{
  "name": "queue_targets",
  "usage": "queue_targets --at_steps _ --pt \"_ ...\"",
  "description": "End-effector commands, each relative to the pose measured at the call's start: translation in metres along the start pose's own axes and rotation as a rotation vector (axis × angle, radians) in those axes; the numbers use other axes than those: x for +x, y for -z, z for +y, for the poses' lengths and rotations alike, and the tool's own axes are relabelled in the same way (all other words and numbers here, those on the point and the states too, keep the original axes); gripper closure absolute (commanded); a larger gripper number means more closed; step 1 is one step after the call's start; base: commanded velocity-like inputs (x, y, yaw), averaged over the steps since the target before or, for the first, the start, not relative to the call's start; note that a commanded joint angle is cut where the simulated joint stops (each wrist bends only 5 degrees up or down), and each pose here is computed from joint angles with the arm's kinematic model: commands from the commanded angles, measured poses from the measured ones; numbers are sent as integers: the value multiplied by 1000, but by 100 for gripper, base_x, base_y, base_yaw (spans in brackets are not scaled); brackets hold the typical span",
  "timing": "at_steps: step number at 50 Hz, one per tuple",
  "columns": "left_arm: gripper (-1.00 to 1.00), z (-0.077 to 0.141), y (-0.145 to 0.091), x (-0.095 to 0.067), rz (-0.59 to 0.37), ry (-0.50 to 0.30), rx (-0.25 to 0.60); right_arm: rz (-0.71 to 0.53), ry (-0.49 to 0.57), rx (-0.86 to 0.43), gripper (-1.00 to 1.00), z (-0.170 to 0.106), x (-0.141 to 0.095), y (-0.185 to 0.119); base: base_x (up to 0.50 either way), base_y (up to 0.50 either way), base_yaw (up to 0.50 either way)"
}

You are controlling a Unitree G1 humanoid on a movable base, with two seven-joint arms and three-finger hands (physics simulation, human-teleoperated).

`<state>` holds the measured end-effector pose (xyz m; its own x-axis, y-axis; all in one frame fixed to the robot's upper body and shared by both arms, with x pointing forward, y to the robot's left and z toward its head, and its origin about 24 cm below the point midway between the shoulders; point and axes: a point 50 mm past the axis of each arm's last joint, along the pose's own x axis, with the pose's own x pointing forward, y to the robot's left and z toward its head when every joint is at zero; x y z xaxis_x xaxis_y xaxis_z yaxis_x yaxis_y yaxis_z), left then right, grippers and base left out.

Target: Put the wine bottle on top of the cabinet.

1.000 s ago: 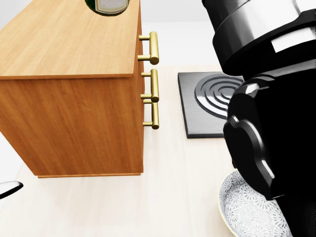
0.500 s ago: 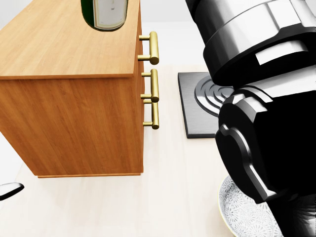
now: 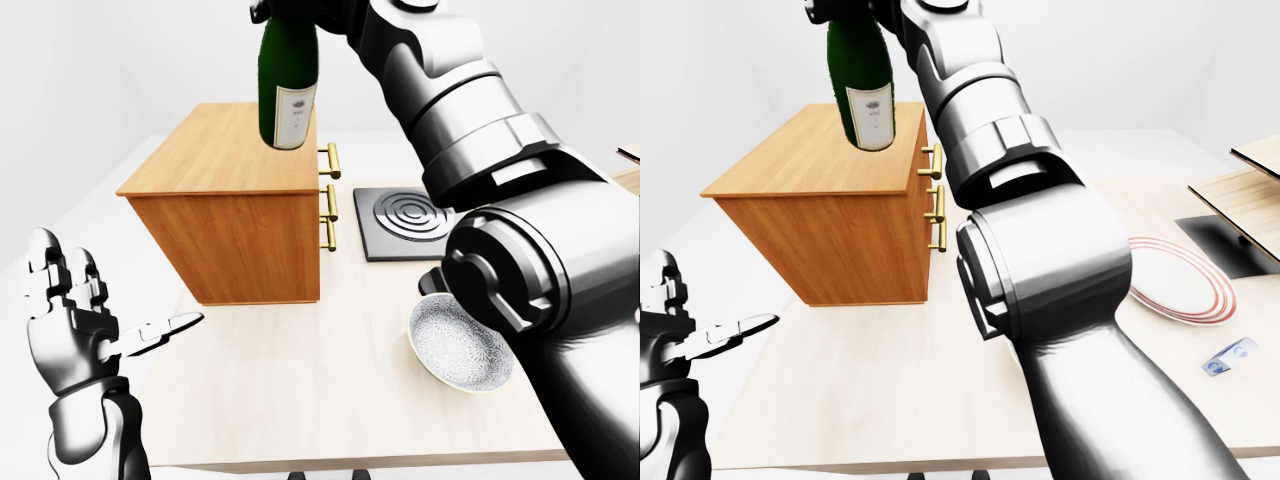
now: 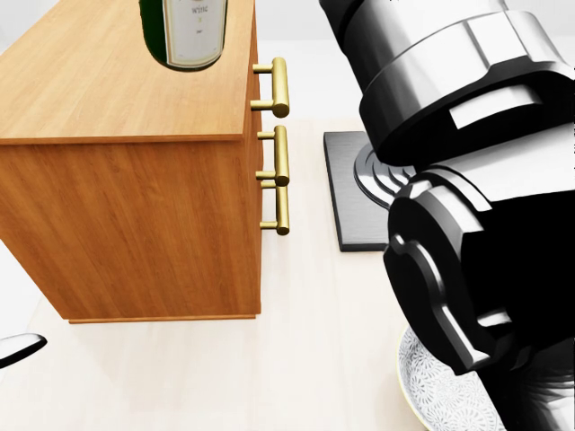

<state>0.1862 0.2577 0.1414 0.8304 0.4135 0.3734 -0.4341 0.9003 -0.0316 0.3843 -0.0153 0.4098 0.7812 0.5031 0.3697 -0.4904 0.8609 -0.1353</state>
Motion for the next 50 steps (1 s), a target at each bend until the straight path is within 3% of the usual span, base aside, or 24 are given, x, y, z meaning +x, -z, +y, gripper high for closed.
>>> queue_targets --at_steps 1,50 --pt "-100 0 2 0 10 1 1 -29 57 25 90 -1 0 -6 0 0 0" --pt "-100 0 2 -1 11 -3 1 16 37 -11 89 1 0 10 0 0 0"
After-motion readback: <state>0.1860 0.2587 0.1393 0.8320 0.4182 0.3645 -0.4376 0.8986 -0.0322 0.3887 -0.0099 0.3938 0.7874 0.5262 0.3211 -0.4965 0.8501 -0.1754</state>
